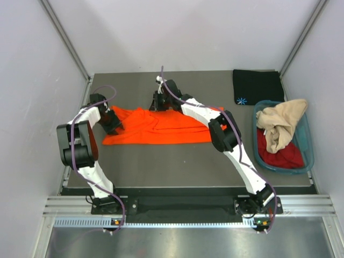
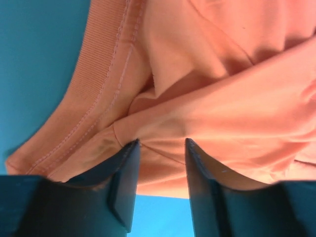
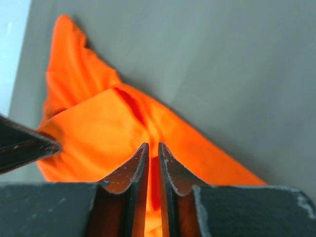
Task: Fold and stack the t-shirts
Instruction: Fold the tshirt
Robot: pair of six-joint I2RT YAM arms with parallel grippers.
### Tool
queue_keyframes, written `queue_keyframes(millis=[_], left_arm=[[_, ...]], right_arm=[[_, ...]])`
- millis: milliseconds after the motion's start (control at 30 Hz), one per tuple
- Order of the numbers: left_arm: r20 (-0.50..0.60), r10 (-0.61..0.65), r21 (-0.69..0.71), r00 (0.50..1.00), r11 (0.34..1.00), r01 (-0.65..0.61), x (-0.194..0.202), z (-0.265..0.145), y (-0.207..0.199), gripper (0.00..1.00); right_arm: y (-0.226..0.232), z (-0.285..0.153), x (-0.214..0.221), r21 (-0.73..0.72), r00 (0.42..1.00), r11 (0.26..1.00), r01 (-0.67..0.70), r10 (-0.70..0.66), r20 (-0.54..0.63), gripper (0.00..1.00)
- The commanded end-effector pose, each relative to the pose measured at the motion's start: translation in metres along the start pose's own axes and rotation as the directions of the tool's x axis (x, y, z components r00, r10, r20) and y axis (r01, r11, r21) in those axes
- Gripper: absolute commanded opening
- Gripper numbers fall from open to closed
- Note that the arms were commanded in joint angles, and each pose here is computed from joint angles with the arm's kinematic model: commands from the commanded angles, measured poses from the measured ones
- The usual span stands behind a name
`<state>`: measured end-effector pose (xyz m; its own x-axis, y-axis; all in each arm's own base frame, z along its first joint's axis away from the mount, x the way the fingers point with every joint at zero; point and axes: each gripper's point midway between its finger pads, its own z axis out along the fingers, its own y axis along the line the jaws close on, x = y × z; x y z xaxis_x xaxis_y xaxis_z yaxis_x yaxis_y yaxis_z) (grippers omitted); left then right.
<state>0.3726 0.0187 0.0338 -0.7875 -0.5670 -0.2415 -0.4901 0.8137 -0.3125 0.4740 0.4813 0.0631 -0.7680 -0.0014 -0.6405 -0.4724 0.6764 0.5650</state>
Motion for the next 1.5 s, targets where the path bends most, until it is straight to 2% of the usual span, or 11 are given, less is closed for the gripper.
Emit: queue_keyframes(millis=[0, 200, 367, 567, 733, 867, 900, 1000, 1167, 1300, 1467], left_arm=[[0.095, 0.028, 0.049, 0.995, 0.998, -0.033, -0.016, -0.032, -0.013, 0.5], [0.165, 0.033, -0.004, 0.986, 0.999, -0.033, -0.025, -0.057, -0.005, 0.61], [0.13, 0.02, -0.01, 0.991, 1.0, -0.019, -0.025, -0.06, 0.012, 0.65], [0.076, -0.014, -0.01, 0.997, 1.0, 0.015, -0.028, -0.056, 0.038, 0.67], [0.066, -0.02, -0.032, 0.998, 0.999, 0.022, -0.026, -0.052, 0.046, 0.65], [0.039, -0.026, -0.044, 0.999, 0.999, 0.027, -0.016, -0.047, 0.051, 0.61], [0.034, -0.024, -0.046, 0.999, 0.999, 0.025, -0.015, -0.047, 0.052, 0.59], [0.028, -0.026, -0.053, 0.999, 0.998, 0.027, -0.008, -0.049, 0.054, 0.59], [-0.001, -0.035, -0.058, 0.999, 0.998, 0.035, 0.004, -0.045, 0.058, 0.6], [-0.006, -0.04, -0.051, 0.999, 0.998, 0.04, 0.01, -0.046, 0.057, 0.61], [-0.001, -0.049, -0.048, 0.999, 0.998, 0.049, 0.017, -0.049, 0.058, 0.59]], right_arm=[[0.043, -0.048, -0.043, -0.066, 0.997, 0.996, 0.066, -0.063, 0.042, 0.18], [0.05, -0.079, -0.016, -0.151, 0.992, 0.987, 0.049, -0.065, -0.105, 0.35], [0.055, -0.097, 0.028, -0.24, 0.965, 0.971, 0.005, -0.068, -0.253, 0.37], [0.038, -0.109, 0.061, -0.251, 0.928, 0.967, 0.051, -0.139, -0.346, 0.41], [0.014, -0.129, 0.061, -0.192, 0.93, 0.98, 0.06, -0.124, -0.345, 0.42], [-0.032, -0.16, 0.062, -0.028, 0.933, 0.998, 0.055, -0.062, -0.354, 0.42], [-0.047, -0.17, 0.077, 0.017, 0.924, 0.999, 0.036, -0.027, -0.382, 0.42], [-0.075, -0.21, 0.064, 0.111, 0.946, 0.994, 0.016, 0.022, -0.324, 0.42], [-0.118, -0.281, 0.078, 0.241, 0.951, 0.969, -0.059, 0.128, -0.281, 0.43], [-0.139, -0.317, 0.094, 0.294, 0.951, 0.949, -0.112, 0.188, -0.244, 0.46], [-0.167, -0.338, 0.101, 0.35, 0.952, 0.923, -0.158, 0.237, -0.193, 0.42]])
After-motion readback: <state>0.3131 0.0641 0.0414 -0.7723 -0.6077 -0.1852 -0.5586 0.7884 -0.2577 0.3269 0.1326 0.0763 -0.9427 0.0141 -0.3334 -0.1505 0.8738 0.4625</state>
